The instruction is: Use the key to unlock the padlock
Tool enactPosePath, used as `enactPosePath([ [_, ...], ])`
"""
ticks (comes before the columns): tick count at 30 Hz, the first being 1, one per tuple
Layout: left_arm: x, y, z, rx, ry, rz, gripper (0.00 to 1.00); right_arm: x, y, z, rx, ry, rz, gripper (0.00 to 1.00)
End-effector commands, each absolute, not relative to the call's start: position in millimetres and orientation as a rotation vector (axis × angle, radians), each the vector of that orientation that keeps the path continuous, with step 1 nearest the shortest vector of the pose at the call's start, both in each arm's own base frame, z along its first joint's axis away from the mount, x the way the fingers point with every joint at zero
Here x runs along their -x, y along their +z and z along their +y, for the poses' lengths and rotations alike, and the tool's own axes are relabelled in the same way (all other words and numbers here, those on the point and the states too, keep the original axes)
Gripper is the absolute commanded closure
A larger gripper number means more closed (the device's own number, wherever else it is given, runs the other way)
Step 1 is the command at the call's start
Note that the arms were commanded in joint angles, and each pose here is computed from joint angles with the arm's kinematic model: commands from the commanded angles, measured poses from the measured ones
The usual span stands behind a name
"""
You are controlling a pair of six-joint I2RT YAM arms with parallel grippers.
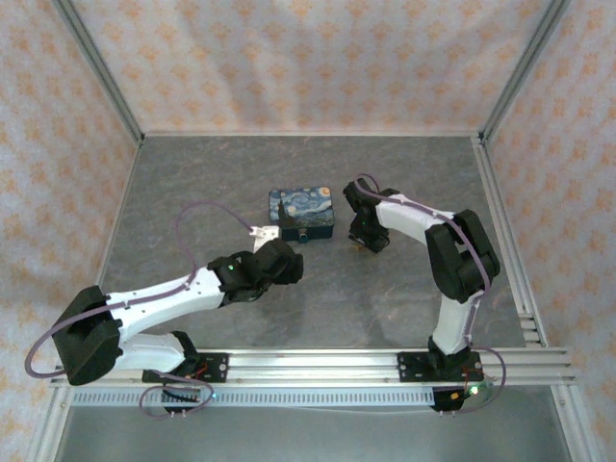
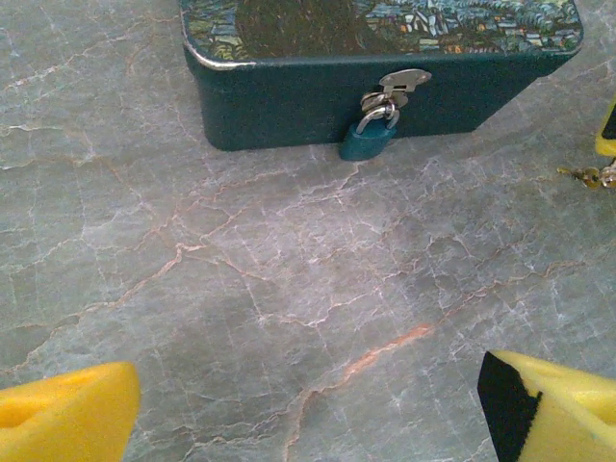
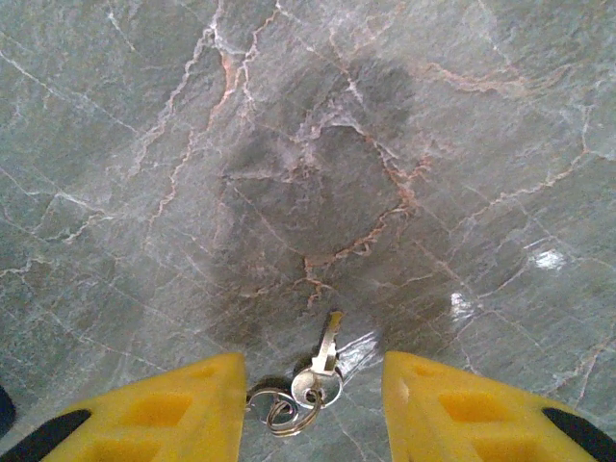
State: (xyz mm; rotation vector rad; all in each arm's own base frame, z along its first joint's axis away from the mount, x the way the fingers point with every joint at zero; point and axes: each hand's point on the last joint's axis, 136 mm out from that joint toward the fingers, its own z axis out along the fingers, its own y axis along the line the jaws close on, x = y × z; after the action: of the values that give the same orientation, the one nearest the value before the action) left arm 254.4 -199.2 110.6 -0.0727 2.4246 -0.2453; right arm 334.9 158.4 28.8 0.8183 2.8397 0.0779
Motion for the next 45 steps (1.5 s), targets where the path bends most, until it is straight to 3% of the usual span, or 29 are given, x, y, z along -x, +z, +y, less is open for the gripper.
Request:
enactPosePath([
  [1, -258, 116, -197, 0.109, -0.223, 2.379, 0.08, -340, 31, 156, -0.851, 0.060, 2.793, 0.57],
  [31, -247, 114, -189, 0.144, -0.236, 2.365, 0.08, -329, 21, 160, -1.043, 0.191, 2.768, 0.67],
  [45, -244, 111, -182, 0.155, -0.237, 2.355, 0.08, -324, 21, 178, -1.080, 0.255, 2.767, 0.63],
])
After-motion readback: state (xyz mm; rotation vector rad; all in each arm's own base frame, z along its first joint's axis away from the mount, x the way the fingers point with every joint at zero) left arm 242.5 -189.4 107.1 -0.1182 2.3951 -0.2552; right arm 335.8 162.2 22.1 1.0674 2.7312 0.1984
